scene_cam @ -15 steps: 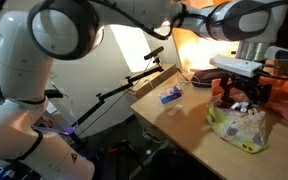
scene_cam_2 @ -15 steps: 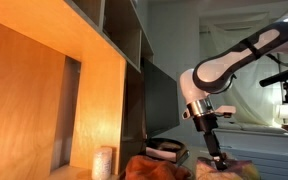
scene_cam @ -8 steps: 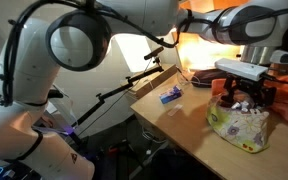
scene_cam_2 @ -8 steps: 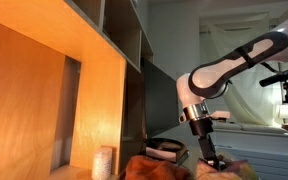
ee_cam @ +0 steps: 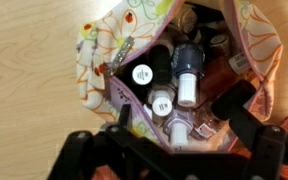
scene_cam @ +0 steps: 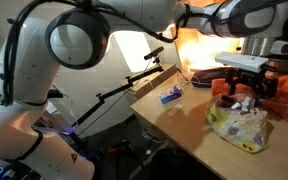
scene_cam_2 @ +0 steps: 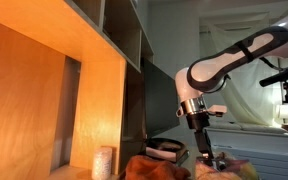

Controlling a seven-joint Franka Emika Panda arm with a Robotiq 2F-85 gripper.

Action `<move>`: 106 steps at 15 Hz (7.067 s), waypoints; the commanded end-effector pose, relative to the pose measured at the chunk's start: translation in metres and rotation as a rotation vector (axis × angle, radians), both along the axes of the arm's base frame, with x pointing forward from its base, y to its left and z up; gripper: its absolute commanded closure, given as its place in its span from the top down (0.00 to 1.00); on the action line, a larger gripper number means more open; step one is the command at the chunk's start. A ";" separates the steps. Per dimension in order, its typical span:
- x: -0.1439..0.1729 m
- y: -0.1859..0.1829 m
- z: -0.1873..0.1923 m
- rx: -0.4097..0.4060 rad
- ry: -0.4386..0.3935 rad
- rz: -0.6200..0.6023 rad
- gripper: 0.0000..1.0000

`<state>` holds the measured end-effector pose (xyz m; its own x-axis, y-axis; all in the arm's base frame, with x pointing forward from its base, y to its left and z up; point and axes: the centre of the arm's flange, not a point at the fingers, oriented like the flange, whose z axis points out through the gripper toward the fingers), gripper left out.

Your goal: Take the blue and the orange nail polish bottles out of the little bag

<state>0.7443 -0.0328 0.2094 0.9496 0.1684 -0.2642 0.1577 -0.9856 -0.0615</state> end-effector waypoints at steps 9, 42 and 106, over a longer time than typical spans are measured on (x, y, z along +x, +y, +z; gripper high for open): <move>0.007 -0.004 -0.010 -0.026 -0.005 -0.104 1.00; -0.119 0.030 0.037 -0.098 -0.163 0.096 1.00; 0.015 -0.009 -0.012 -0.007 -0.013 -0.190 1.00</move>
